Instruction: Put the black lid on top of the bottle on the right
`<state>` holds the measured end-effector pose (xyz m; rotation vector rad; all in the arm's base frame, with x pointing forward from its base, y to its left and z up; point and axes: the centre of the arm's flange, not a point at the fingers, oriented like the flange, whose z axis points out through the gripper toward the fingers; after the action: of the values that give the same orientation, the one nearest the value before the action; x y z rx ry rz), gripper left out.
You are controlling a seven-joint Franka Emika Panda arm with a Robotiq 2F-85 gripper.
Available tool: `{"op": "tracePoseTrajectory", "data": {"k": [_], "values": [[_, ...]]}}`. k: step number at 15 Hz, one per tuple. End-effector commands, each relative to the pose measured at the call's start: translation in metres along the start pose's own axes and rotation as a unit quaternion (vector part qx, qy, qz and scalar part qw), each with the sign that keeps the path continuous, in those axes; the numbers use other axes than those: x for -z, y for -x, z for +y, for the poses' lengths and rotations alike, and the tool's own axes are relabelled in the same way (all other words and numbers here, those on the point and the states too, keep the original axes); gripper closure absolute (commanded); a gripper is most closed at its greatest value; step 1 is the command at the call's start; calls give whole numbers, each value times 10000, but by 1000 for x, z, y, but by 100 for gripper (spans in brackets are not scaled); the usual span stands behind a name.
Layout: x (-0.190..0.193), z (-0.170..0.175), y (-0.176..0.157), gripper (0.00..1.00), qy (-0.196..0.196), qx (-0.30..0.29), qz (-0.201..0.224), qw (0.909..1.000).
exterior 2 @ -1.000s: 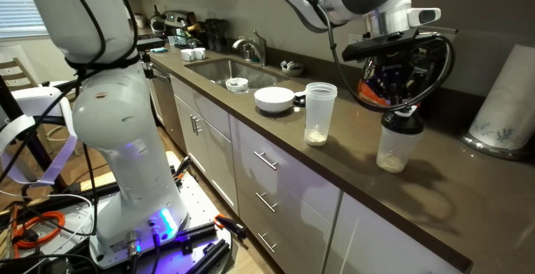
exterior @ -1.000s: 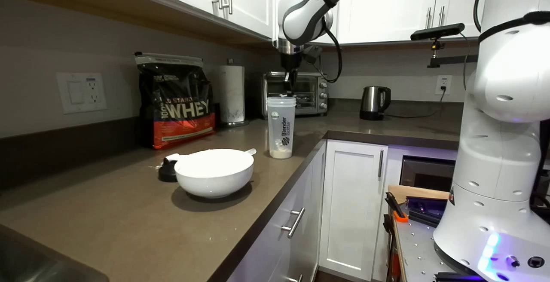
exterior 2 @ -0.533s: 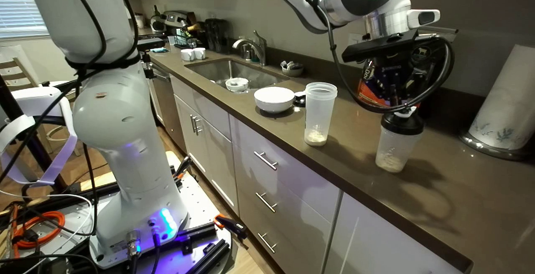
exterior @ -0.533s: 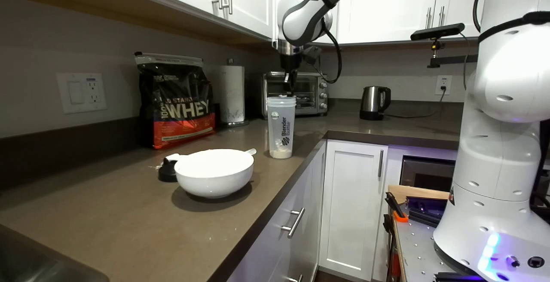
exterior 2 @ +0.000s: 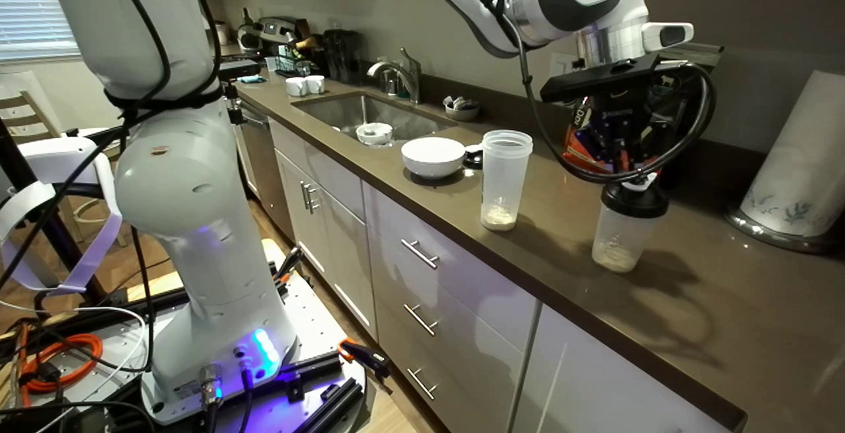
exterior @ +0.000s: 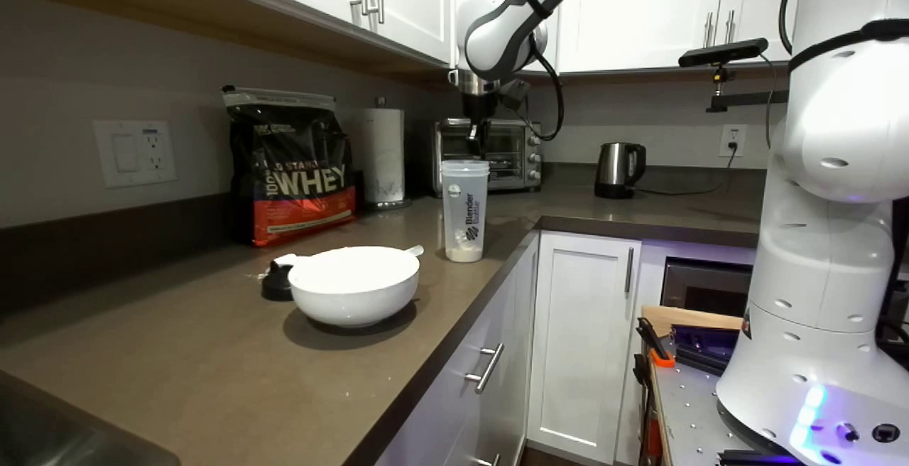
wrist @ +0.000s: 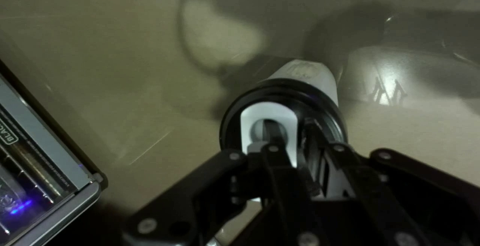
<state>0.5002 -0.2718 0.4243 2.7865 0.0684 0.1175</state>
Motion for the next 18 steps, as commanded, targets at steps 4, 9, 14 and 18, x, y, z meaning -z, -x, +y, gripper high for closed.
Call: {"op": "tracePoseTrajectory", "data": {"k": [4, 9, 14, 18], "values": [[11, -8, -6, 29, 24, 70, 24, 10000], [37, -17, -10, 1, 105, 179, 244, 9995], [76, -24, -11, 0, 174, 243, 631, 9976], [85, -24, -18, 0, 141, 239, 770, 9966]]}}
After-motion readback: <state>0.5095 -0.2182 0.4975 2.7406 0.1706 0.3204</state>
